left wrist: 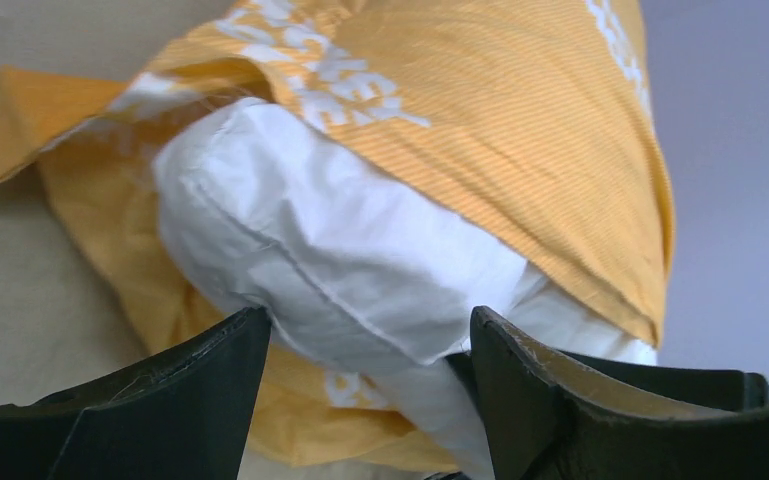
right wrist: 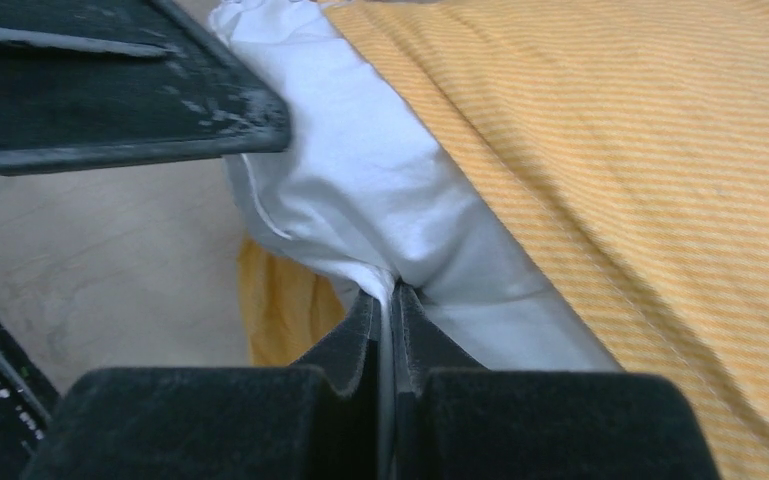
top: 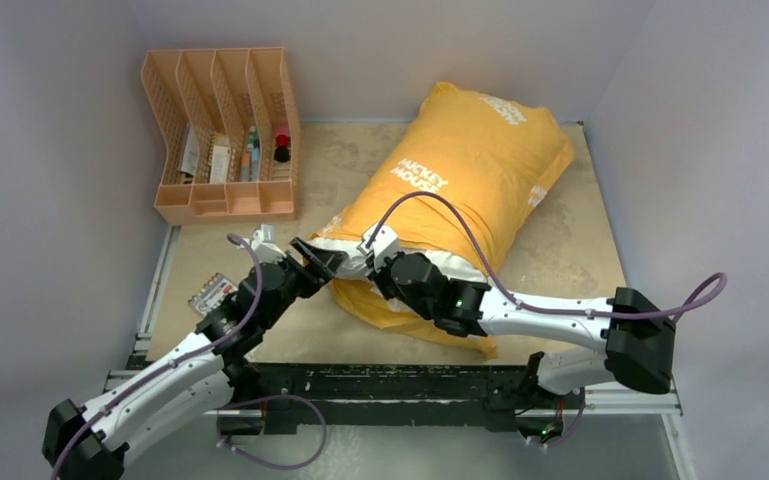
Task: Remove the pillowcase from the pillow
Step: Remove the pillow from the pillowcase.
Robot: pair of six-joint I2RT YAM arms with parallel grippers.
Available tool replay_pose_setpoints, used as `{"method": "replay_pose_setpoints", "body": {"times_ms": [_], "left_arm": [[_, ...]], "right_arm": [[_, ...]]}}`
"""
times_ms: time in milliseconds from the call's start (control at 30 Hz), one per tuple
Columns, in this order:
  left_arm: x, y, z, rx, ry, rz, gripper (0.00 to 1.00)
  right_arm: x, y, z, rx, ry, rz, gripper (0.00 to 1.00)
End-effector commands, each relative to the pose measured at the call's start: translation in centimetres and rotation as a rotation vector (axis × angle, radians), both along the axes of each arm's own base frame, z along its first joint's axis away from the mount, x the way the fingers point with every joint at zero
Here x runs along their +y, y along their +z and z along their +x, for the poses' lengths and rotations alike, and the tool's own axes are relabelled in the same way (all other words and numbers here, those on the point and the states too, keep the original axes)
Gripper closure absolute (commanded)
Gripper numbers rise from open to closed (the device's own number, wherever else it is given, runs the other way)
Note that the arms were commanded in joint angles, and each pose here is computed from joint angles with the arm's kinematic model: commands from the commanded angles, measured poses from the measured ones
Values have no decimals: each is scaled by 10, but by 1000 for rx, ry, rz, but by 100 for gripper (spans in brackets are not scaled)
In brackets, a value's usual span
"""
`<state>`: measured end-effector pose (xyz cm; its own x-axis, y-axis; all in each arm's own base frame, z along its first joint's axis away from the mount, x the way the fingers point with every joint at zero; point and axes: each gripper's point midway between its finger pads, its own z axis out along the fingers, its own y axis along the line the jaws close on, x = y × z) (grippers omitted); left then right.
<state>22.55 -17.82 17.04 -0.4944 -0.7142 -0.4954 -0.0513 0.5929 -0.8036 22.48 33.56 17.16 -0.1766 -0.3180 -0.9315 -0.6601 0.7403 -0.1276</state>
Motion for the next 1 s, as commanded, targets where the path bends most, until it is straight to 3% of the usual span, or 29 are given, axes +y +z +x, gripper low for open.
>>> {"method": "replay_pose_setpoints", "body": {"times_ms": [0,67,100,167,233,267,367,433,500,600,700,833,933,967], "left_arm": [[-34,60,18,-191,-59,-271,27],[-45,58,19,-201,-100,-306,30],[-48,50,20,-176,-106,-300,38],[-44,23,23,-92,-68,-236,63],[-32,-2,22,-27,-19,-156,96],[-26,-8,20,-14,-2,-133,100],[-8,-23,15,14,44,-51,100],[1,-29,11,32,57,-2,100],[4,-34,8,44,48,32,100],[1,-31,6,41,21,55,100],[-6,-21,7,24,-20,63,100],[-7,-20,5,34,-35,82,100],[-2,-14,9,7,-22,115,100],[-2,-10,10,0,-24,129,100]], "right_arm": [[46,63,-19,53,140,255,100],[53,69,-30,86,203,271,100],[52,76,-32,84,213,286,100],[45,91,-34,67,208,313,100],[34,106,-35,54,196,311,100],[29,115,-36,58,193,304,94],[18,141,-44,82,200,306,60],[16,165,-50,65,227,348,47],[16,181,-53,42,257,369,39],[10,182,-31,14,144,298,30],[8,149,6,64,16,154,28],[14,107,29,218,27,48,29],[25,89,31,228,83,-18,11],[27,82,33,227,83,-44,10]]}}
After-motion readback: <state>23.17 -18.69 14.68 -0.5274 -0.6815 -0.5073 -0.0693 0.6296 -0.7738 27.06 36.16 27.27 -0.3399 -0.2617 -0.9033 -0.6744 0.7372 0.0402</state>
